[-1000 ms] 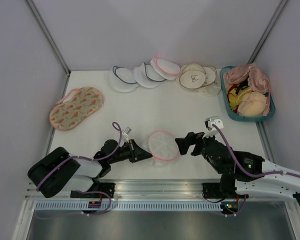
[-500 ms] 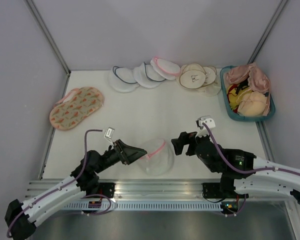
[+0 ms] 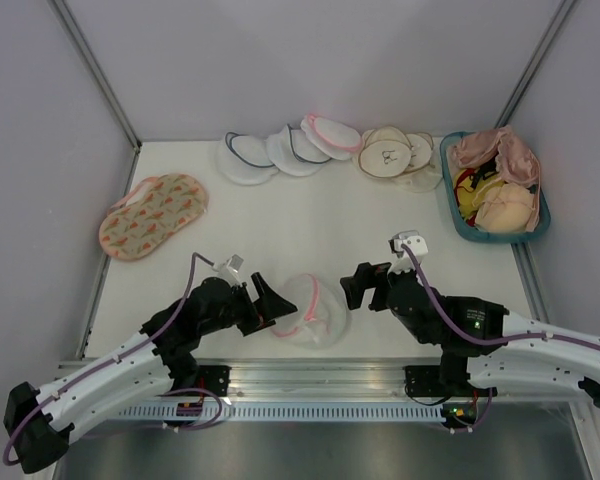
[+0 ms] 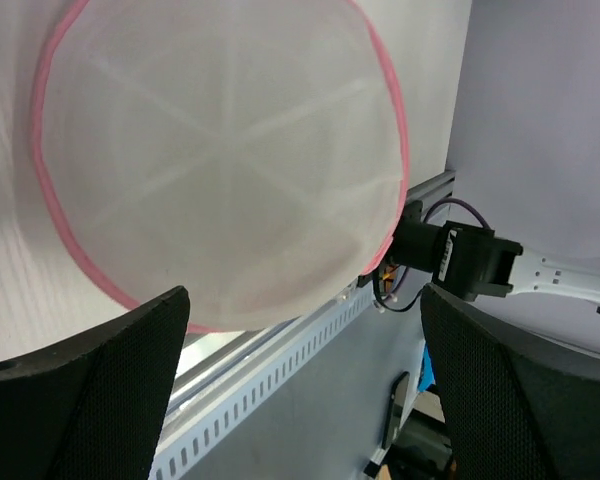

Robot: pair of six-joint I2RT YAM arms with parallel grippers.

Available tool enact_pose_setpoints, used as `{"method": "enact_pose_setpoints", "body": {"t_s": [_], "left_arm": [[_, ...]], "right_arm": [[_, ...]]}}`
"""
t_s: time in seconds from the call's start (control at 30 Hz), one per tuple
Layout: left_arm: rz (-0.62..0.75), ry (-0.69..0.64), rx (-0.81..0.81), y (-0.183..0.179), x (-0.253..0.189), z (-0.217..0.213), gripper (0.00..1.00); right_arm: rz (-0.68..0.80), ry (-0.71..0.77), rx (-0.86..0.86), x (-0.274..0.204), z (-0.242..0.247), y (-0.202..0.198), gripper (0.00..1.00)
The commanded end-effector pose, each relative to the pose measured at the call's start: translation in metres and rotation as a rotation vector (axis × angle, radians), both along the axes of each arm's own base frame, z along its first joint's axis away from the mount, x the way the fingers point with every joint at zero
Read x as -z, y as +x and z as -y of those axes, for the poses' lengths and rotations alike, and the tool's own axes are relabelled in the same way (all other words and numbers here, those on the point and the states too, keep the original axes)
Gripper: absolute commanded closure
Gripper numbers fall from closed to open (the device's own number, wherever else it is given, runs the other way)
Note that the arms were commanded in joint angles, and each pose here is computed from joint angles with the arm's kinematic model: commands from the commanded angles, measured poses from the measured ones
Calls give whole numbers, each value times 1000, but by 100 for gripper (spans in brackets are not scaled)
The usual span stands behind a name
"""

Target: Unzip the laundry bag and remove the bra

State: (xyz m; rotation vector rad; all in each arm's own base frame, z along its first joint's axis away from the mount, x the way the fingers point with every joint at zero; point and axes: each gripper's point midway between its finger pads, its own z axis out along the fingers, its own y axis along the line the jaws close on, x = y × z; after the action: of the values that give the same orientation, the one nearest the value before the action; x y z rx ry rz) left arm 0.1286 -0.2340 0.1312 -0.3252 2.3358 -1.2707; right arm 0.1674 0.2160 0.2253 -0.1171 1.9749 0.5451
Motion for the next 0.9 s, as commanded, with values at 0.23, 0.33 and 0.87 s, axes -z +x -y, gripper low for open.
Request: {"method": "enact_pose_setpoints", "body": {"t_s": [0.23, 0.33, 0.87], "left_arm": [[-271, -150, -38, -37, -11, -9, 1], [-349, -146, -21, -47, 3, -8, 1], [-472, -248, -305, -5, 41, 7, 0]], "right_arm": [[23, 57, 66, -5, 18, 3, 2], [30, 41, 70, -4, 19, 5, 2], [31, 17, 86, 3, 20, 7, 2]]}}
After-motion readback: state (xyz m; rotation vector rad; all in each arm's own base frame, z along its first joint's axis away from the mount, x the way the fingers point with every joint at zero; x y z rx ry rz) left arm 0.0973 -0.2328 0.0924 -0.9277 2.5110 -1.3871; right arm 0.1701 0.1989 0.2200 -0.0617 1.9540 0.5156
